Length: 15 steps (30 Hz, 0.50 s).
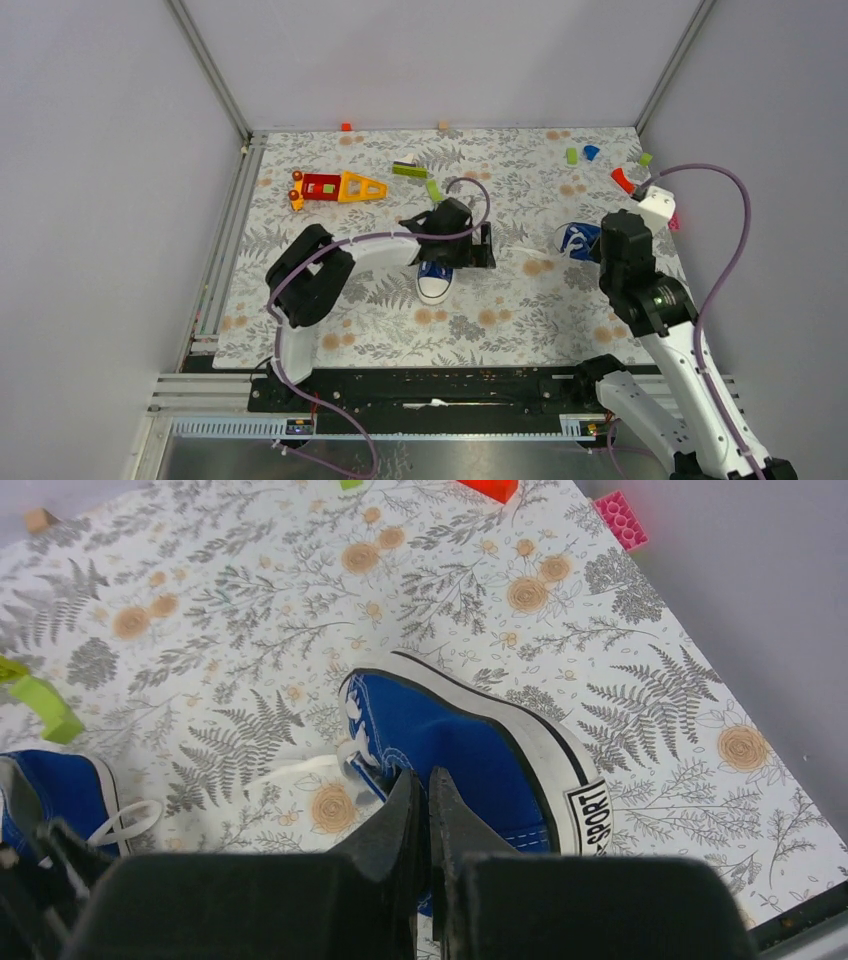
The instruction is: Tie the shoes
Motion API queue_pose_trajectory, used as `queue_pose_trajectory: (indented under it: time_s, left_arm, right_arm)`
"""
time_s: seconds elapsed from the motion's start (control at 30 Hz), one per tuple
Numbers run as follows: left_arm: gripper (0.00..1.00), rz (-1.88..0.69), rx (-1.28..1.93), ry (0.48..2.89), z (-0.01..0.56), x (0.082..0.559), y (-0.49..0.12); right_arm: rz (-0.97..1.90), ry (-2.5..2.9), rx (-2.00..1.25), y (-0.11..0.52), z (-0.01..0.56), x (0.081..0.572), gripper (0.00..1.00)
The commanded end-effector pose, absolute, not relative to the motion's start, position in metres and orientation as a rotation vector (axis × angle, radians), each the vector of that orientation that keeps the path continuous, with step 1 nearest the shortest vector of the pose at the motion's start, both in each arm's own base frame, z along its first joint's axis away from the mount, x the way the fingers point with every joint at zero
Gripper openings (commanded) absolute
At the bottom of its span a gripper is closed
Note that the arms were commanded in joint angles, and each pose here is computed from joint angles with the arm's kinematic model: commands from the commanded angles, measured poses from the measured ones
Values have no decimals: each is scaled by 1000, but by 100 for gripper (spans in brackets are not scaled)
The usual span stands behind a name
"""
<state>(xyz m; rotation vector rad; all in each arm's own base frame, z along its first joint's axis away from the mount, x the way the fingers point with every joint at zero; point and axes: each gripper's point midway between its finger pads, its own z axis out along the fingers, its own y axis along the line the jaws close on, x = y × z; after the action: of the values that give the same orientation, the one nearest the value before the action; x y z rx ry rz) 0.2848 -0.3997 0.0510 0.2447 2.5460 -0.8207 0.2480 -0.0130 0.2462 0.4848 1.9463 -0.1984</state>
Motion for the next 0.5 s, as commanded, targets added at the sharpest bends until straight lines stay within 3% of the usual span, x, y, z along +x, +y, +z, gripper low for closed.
queue_pose_trajectory:
  time_s: [0.0, 0.27, 0.47]
  left_arm:
    - [98, -588, 76, 2618, 35, 340, -350]
    - [99, -278, -267, 2659, 13, 398, -202]
    - [97, -423, -478, 2565, 31, 415, -138]
  right_arm:
    - [-58, 1815, 524, -6, 289, 249, 0]
    - [301, 1925, 247, 64, 303, 252, 0]
    - [746, 1952, -137, 148, 327, 239, 0]
